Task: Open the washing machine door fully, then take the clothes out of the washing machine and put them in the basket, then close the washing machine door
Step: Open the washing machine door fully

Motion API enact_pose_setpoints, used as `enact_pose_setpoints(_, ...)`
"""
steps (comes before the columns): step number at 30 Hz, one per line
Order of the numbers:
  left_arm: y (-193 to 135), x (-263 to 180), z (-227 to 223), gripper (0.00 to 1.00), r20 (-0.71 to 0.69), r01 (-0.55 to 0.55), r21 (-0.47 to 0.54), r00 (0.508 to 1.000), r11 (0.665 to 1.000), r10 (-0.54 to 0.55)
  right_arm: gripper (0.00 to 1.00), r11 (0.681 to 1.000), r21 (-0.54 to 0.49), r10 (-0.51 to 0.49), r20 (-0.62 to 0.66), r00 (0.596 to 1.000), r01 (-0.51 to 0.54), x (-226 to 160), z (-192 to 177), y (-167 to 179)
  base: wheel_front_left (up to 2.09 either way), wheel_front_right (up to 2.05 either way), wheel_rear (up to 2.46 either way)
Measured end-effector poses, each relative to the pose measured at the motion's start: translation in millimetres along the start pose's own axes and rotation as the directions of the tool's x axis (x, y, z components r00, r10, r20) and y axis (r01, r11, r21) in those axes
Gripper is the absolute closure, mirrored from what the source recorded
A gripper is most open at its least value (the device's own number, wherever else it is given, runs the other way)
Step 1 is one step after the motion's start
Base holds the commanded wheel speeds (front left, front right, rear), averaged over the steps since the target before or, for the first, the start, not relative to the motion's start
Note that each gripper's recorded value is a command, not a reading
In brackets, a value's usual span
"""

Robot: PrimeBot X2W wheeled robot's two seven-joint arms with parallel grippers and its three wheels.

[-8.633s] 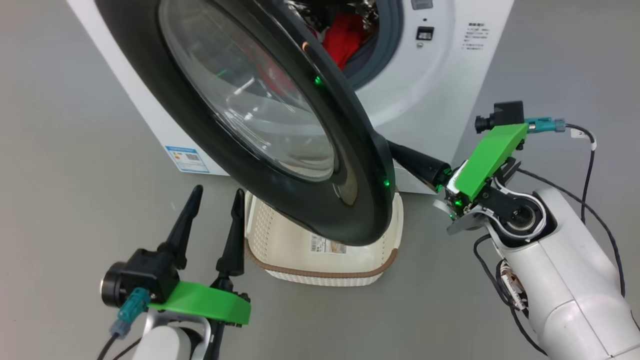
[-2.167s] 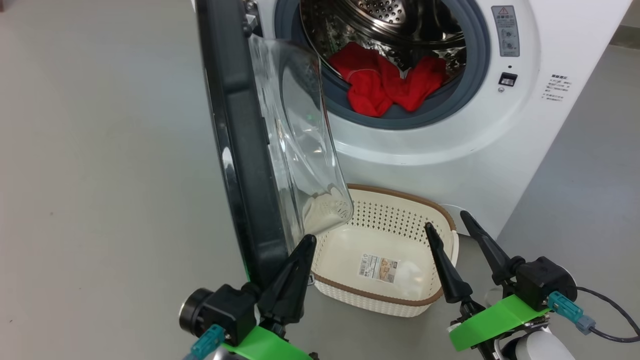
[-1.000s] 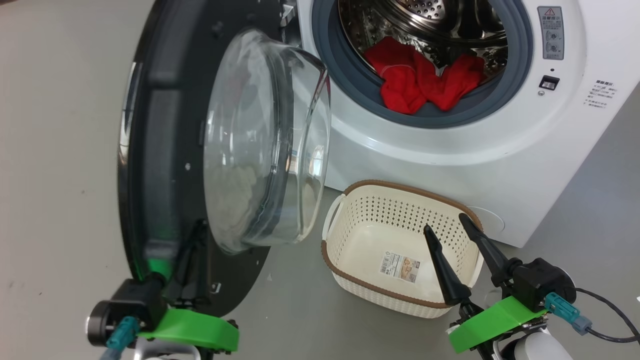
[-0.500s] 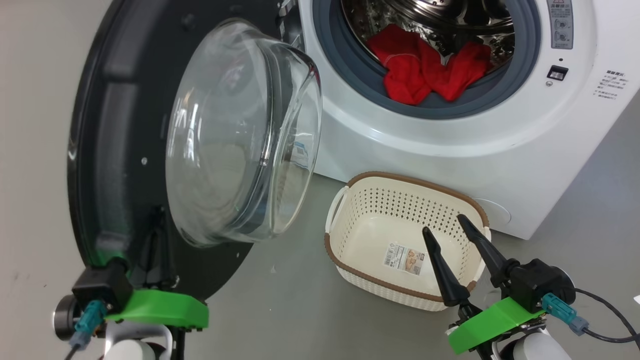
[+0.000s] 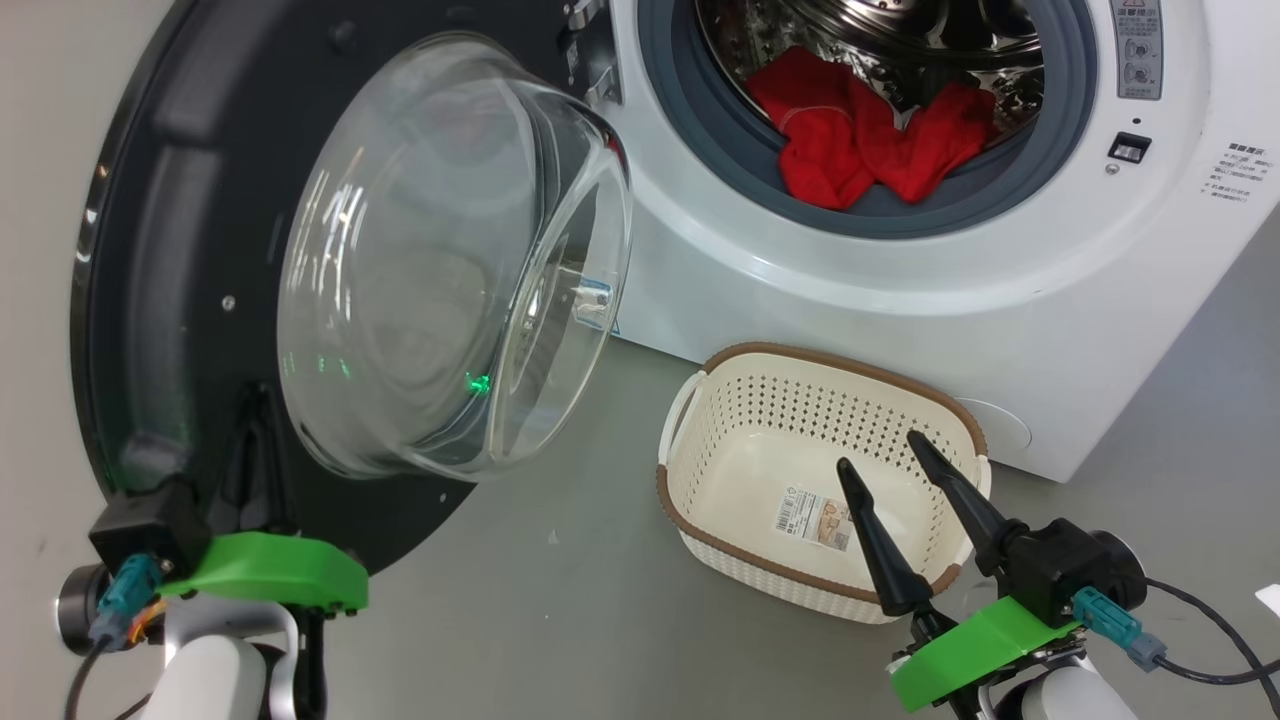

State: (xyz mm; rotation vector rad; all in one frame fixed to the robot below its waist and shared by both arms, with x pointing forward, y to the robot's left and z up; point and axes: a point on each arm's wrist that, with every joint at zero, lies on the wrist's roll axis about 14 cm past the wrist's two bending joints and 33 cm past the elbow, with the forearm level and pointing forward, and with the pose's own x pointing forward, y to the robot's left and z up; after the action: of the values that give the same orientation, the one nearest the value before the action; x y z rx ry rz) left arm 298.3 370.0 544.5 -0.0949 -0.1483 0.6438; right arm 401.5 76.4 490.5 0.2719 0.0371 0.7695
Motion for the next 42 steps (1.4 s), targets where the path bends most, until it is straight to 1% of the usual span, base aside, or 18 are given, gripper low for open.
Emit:
enact_pose_setpoints(17,24.5,17.7,-0.4,1.0,-0.012,-0.064,-0.015,0.998,0.998,0.064,0.0,1.0,-0.01,0.021,-0.02,1.0,-0.021,2.8,-2.0,4.8,0.0,0.0,0.0)
enact_pose_setpoints(34,36.5,43.7,8.7,1.0,0.01,-0.123,-0.022,0.992,0.992,0.123,0.0,1.0,-0.027,0.005,-0.049,0.999,-0.007,5.3,-9.3,-5.6,0.0,0.0,0.0)
enact_pose_setpoints(42,42.2,51.2,3.6,1.0,-0.006,-0.151,-0.021,0.989,0.988,0.151,0.0,1.0,-0.027,-0.004,-0.061,0.998,0.003,4.6,-12.4,-10.2,0.0,0.0,0.0)
